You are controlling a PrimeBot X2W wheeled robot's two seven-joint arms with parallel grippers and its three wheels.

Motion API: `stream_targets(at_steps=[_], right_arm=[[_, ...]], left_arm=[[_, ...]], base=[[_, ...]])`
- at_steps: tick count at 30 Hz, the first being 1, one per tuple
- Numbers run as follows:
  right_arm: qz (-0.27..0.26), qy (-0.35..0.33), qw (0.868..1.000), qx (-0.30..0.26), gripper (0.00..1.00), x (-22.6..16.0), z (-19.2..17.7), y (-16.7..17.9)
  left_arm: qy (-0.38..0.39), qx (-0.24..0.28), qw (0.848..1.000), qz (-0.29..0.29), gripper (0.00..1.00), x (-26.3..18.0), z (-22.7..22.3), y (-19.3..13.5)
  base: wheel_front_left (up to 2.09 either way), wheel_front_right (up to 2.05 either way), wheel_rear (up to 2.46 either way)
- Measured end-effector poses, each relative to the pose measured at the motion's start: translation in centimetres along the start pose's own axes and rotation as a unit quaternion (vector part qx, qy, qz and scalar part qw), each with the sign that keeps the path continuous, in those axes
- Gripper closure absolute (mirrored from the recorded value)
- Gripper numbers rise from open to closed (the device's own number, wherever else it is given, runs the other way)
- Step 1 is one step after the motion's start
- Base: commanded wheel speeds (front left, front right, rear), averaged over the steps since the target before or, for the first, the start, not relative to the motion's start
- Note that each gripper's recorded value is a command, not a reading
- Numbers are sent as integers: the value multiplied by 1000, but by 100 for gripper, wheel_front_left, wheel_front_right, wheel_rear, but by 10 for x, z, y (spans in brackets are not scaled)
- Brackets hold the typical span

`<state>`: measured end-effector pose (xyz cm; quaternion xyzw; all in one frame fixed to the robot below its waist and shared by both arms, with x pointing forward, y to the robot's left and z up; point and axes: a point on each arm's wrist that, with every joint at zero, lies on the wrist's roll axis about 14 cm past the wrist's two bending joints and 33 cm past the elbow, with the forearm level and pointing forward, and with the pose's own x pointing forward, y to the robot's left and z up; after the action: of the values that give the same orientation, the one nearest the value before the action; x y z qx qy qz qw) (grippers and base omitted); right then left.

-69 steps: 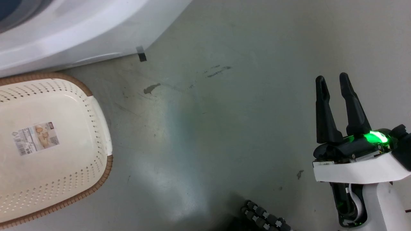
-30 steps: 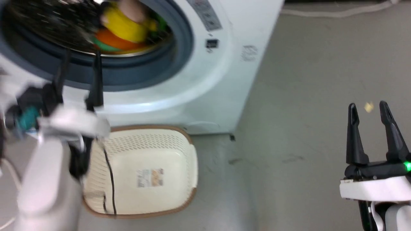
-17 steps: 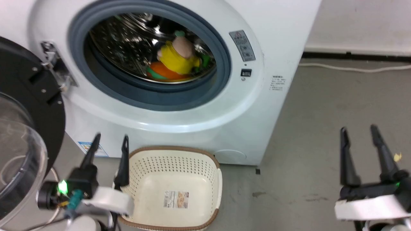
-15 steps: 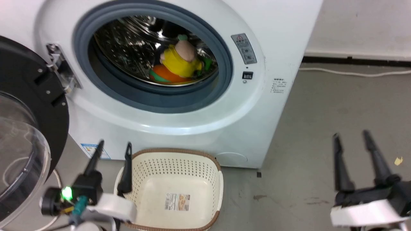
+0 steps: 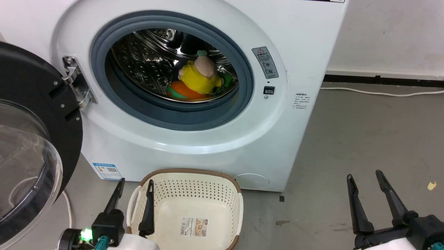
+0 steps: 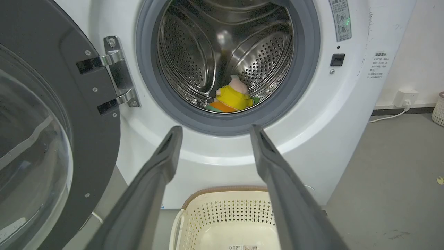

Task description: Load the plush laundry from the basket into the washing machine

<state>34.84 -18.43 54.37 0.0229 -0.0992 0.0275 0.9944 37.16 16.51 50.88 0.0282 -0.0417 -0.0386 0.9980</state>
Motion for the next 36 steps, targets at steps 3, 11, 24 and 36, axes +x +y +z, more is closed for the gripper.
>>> stream_targets(at_steps=[3,11,24,36], right_arm=[[3,2,1000,1,0,1,-2,2],[3,13,1000,3,100,1,-9,2],[4,22,1000,2,100,2,-11,3],[8,31,999,-1,100,2,-13,5]], left_arm=[[5,0,1000,4,0,-2,-3,1],[16,-26,999,10,100,-2,-10,0],[22,-28,999,12,100,-1,-11,0],[22,-25,999,12,100,-1,-8,1]], base=[[0,0,0],[0,0,0],[0,0,0],[0,0,0]])
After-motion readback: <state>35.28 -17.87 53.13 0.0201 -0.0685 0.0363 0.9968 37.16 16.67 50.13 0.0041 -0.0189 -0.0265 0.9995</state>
